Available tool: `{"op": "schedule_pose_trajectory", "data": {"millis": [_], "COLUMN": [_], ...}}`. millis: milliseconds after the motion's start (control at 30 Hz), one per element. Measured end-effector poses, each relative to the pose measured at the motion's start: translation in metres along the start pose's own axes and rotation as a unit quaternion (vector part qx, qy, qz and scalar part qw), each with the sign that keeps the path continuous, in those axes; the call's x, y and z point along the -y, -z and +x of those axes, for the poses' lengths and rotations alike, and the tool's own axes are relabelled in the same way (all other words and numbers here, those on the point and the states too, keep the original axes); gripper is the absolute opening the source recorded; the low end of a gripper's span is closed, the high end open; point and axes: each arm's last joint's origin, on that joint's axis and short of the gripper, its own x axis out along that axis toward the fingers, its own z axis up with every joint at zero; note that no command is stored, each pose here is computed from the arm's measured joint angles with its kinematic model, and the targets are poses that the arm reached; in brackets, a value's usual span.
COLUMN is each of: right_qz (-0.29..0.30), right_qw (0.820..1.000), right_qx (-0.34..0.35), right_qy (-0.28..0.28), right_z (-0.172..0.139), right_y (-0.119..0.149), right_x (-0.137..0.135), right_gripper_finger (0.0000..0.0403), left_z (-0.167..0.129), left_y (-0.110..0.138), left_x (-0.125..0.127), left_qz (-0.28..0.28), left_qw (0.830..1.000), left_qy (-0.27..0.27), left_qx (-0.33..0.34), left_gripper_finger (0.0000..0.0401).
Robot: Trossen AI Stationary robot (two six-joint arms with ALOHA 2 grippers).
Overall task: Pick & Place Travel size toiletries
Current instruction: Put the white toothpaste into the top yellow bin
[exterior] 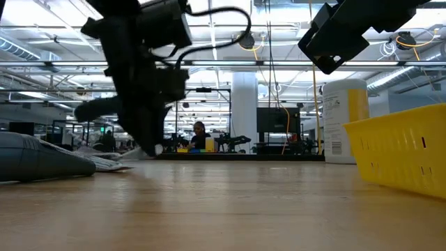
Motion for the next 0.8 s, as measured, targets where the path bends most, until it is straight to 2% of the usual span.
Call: {"op": "schedule_pose_trajectory", "data": {"millis": [100,233,333,467,567,667,800], "right_qz": [-0.007,-0.003,-0.001,-0.006,-0.02,-0.041,-0.073], "right_qw": [1.0,1.0,0.998,0.998,0.997,0.995,0.99], "right_qx": [0.002,0.014,0.023,0.028,0.034,0.052,0.091], "right_qy": [0.003,0.027,0.05,0.064,0.07,0.073,0.075], "right_z": [0.0,0.0,0.0,0.0,-0.001,-0.001,-0.002], "right_y": [0.0,-0.003,-0.006,-0.009,-0.012,-0.017,-0.027], "right_x": [0.001,0.007,0.013,0.022,0.027,0.031,0.035], "right_gripper_finger": [0.0134,0.0134,0.0134,0.0134,0.0134,0.0134,0.0134], "left_z": [-0.011,-0.033,-0.057,-0.095,-0.12,-0.138,-0.149], "left_y": [-0.008,-0.019,-0.028,-0.038,-0.042,-0.046,-0.049], "left_x": [-0.006,-0.015,-0.02,-0.027,-0.03,-0.031,-0.031], "left_qz": [-0.057,-0.114,-0.127,-0.112,-0.082,-0.053,-0.025], "left_qw": [0.998,0.989,0.975,0.936,0.898,0.861,0.83], "left_qy": [-0.008,-0.019,-0.002,0.05,0.086,0.112,0.129], "left_qx": [0.025,0.093,0.183,0.329,0.423,0.493,0.542], "left_gripper_finger": [0.0037,0.0037,0.0037,0.0037,0.0037,0.0037,0.0037]}}
